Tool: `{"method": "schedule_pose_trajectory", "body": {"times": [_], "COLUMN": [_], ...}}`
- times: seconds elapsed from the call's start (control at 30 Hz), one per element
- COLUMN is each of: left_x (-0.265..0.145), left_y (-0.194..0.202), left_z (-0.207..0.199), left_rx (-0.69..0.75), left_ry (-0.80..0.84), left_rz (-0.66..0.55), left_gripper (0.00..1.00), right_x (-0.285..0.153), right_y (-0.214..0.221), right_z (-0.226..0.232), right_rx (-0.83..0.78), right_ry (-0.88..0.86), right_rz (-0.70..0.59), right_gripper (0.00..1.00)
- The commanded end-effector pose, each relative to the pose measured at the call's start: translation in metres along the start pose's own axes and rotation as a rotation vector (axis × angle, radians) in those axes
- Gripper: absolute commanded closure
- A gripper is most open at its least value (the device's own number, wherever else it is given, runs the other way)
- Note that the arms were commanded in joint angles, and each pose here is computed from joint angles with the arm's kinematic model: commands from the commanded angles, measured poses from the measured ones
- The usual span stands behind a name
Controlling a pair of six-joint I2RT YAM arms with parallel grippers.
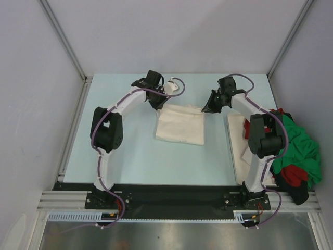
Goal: Fold and stack the t-shirts
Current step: Fold the tshirt, then neatly place the folded tshirt to the corner
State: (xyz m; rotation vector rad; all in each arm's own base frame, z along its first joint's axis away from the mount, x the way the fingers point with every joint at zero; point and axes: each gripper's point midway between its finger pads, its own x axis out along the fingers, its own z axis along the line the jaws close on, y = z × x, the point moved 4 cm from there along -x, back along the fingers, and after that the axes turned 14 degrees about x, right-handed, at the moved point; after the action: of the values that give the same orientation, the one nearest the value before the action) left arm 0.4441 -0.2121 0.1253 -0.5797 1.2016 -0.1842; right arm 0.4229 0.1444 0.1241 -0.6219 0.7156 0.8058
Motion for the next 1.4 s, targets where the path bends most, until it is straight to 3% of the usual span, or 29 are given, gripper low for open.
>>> {"method": "schedule_pose_trajectory", "body": {"times": [0.0, 0.07, 0.1, 0.13, 0.2, 0.3, 0.33, 0.4, 0.43, 0.5, 0.63, 0.77, 0.93, 1.1, 1.37], "left_x": [-0.005, 0.005, 0.007, 0.006, 0.003, -0.043, -0.042, -0.076, -0.06, -0.067, -0.047, -0.035, -0.004, 0.024, 0.04], "left_y": [0.008, 0.011, 0.009, 0.004, 0.006, -0.001, 0.013, 0.012, 0.031, 0.018, 0.021, 0.02, 0.027, 0.043, 0.031], "left_z": [0.027, 0.036, 0.04, 0.049, 0.066, 0.09, 0.079, 0.085, 0.06, 0.044, -0.005, -0.012, -0.017, -0.026, -0.053], "left_rx": [-0.047, -0.067, -0.071, -0.078, -0.117, -0.297, -0.417, -0.503, -0.588, -0.591, -0.635, -0.714, -0.834, -0.918, -0.984], "left_ry": [-0.094, -0.137, -0.153, -0.187, -0.251, -0.293, -0.266, -0.32, -0.274, -0.263, -0.13, -0.09, -0.012, 0.009, 0.2], "left_rz": [0.05, 0.065, 0.064, 0.053, 0.074, -0.044, -0.048, -0.179, -0.152, -0.23, -0.214, -0.263, -0.202, -0.13, -0.172], "left_gripper": [0.97, 0.78, 0.56, 0.53, 0.49, 0.47, 0.46, 0.43, 0.41, 0.36, 0.3, 0.21, 0.21, 0.3, 0.56], "right_x": [0.009, 0.02, 0.02, 0.02, 0.011, -0.019, -0.024, -0.042, -0.036, -0.043, -0.042, -0.041, -0.041, -0.053, -0.061], "right_y": [-0.032, -0.04, -0.049, -0.055, -0.065, -0.061, -0.052, -0.04, -0.024, -0.012, 0.011, 0.028, 0.036, 0.036, 0.032], "right_z": [0.002, -0.005, -0.004, -0.003, 0.003, 0.018, 0.011, 0.014, 0.0, 0.002, -0.007, -0.019, -0.032, -0.034, -0.035], "right_rx": [0.013, 0.032, 0.035, 0.035, 0.023, -0.047, -0.06, -0.093, -0.084, -0.09, -0.106, -0.11, -0.099, -0.106, -0.114], "right_ry": [-0.005, 0.018, 0.022, 0.029, 0.022, 0.016, 0.043, 0.026, 0.043, 0.022, 0.043, 0.063, 0.088, 0.099, 0.108], "right_rz": [-0.084, -0.101, -0.124, -0.147, -0.182, -0.24, -0.249, -0.268, -0.226, -0.219, -0.175, -0.144, -0.14, -0.171, -0.193], "right_gripper": [0.83, 0.68, 0.6, 0.59, 0.56, 0.5, 0.48, 0.45, 0.45, 0.43, 0.42, 0.41, 0.41, 0.42, 0.41]}}
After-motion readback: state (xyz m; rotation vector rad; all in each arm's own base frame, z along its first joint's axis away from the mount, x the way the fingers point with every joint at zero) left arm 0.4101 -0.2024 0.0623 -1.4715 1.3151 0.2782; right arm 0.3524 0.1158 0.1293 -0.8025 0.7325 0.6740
